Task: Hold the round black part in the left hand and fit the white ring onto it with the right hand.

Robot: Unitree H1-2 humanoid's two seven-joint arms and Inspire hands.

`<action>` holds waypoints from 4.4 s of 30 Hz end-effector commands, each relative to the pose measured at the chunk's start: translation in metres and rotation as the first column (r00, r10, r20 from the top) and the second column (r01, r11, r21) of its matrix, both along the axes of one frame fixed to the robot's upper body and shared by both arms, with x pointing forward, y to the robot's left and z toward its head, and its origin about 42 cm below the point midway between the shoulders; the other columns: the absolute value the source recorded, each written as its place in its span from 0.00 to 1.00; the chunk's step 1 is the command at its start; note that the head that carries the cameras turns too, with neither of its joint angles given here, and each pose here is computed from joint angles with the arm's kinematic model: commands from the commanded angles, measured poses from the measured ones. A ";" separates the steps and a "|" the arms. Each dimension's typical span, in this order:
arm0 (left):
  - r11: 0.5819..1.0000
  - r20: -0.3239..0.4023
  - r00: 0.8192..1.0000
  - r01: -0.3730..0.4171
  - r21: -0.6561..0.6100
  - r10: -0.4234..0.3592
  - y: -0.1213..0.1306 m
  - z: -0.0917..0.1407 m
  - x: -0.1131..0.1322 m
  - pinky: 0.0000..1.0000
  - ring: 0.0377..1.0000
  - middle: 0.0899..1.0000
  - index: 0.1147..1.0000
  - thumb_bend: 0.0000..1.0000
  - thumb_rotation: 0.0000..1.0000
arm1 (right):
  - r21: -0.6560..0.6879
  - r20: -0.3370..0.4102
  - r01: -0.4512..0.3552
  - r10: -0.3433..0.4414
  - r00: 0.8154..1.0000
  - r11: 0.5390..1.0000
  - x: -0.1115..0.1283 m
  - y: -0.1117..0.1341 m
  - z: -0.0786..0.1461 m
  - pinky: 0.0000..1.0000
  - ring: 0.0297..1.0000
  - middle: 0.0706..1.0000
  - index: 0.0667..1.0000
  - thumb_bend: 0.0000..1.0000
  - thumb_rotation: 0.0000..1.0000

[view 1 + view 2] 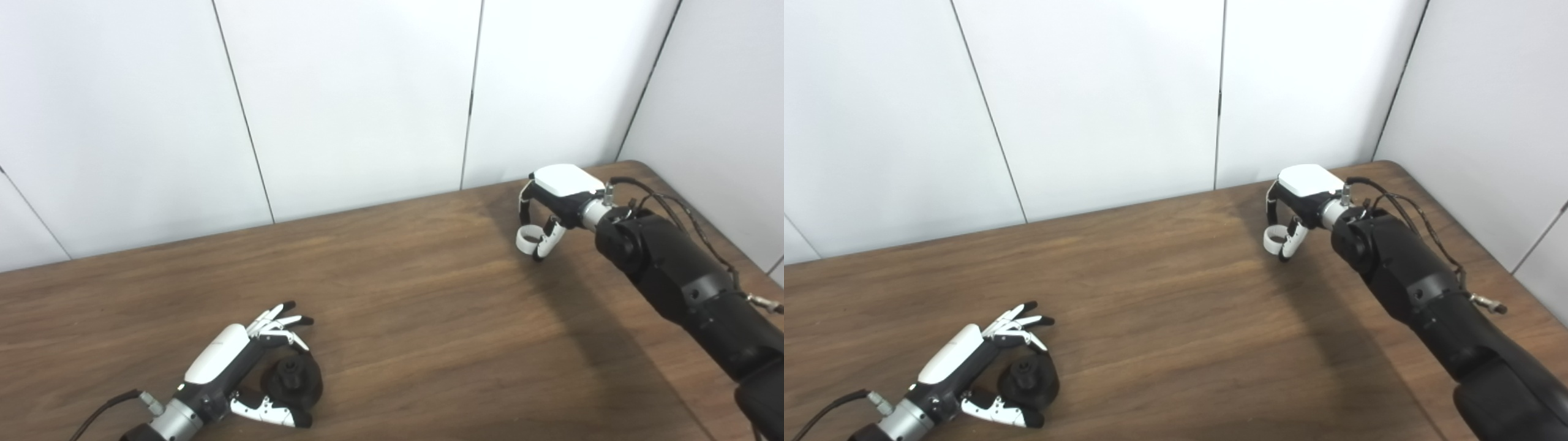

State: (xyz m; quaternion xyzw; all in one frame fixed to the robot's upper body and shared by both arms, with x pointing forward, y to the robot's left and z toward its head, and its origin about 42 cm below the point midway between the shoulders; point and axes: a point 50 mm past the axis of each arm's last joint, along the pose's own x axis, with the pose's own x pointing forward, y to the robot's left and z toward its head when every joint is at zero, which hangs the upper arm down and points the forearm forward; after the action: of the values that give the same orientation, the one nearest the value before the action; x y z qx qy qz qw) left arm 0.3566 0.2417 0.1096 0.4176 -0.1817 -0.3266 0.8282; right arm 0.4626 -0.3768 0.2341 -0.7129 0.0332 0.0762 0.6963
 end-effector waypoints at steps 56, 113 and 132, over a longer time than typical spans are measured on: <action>0.995 -0.086 0.995 -0.035 0.097 0.043 0.010 -0.028 -0.011 1.00 1.00 0.86 0.41 0.53 0.06 | 0.111 0.266 -0.670 0.627 0.732 0.734 -0.049 0.185 0.087 1.00 1.00 0.86 0.44 0.53 0.14; 0.996 -0.051 0.999 -0.011 0.090 0.016 -0.056 -0.005 -0.020 1.00 1.00 0.85 0.41 0.53 0.07 | 0.278 0.241 -0.858 0.833 0.498 0.432 -0.078 0.264 0.045 1.00 1.00 0.86 0.44 0.53 0.14; 0.996 -0.045 0.999 -0.006 0.084 0.009 -0.059 0.005 -0.025 1.00 1.00 0.86 0.41 0.53 0.06 | 0.291 0.202 -0.830 0.817 0.540 0.476 -0.067 0.261 0.029 1.00 1.00 0.85 0.44 0.53 0.14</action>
State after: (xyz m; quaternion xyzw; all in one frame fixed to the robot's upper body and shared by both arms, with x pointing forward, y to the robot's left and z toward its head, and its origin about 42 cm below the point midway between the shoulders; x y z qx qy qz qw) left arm 0.3409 0.1865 0.1230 0.4283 -0.1617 -0.3045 0.8353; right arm 0.3924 -0.1208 0.2449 -0.5120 -0.3035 0.4104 0.6908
